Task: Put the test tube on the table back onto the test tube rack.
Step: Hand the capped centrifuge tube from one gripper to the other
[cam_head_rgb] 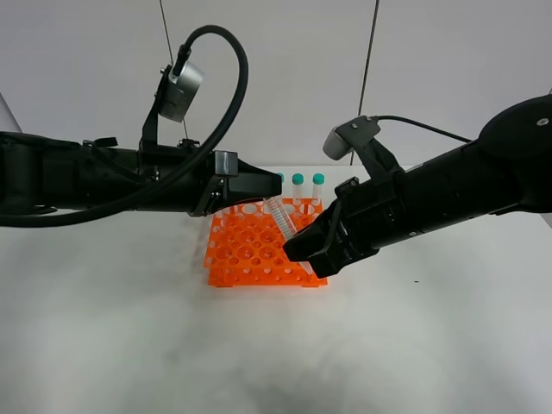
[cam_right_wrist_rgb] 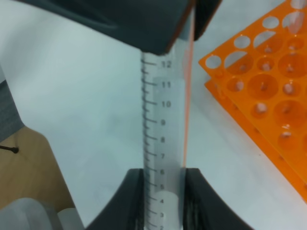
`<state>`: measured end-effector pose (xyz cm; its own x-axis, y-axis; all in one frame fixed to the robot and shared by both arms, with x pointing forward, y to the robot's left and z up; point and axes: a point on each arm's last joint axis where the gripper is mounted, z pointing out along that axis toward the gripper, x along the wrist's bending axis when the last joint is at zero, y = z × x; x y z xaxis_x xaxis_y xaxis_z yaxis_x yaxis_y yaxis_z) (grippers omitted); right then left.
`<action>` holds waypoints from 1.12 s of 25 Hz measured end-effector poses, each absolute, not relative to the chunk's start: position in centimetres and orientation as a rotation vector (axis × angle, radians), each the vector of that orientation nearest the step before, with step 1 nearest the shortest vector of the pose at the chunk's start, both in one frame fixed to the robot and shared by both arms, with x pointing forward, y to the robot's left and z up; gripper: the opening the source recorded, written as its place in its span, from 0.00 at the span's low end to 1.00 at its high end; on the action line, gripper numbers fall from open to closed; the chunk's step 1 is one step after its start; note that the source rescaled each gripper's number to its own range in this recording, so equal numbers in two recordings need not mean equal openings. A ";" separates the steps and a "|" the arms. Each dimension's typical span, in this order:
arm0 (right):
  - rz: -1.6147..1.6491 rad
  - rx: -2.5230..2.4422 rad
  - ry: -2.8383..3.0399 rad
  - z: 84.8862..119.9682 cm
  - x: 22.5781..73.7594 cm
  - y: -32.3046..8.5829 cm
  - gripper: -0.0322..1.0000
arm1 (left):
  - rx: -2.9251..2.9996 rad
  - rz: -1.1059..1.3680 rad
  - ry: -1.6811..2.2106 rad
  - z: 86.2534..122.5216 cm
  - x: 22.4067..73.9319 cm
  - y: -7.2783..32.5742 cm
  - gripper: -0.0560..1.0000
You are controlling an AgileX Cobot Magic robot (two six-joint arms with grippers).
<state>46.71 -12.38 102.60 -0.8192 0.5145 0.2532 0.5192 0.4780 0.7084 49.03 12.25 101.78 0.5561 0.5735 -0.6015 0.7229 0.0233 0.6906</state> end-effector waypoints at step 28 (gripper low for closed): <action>-1.213 -1.120 -2.718 109.0 43.5 -15.0 1.00 | 1.651 -0.172 1.103 101.8 49.0 12.2 0.05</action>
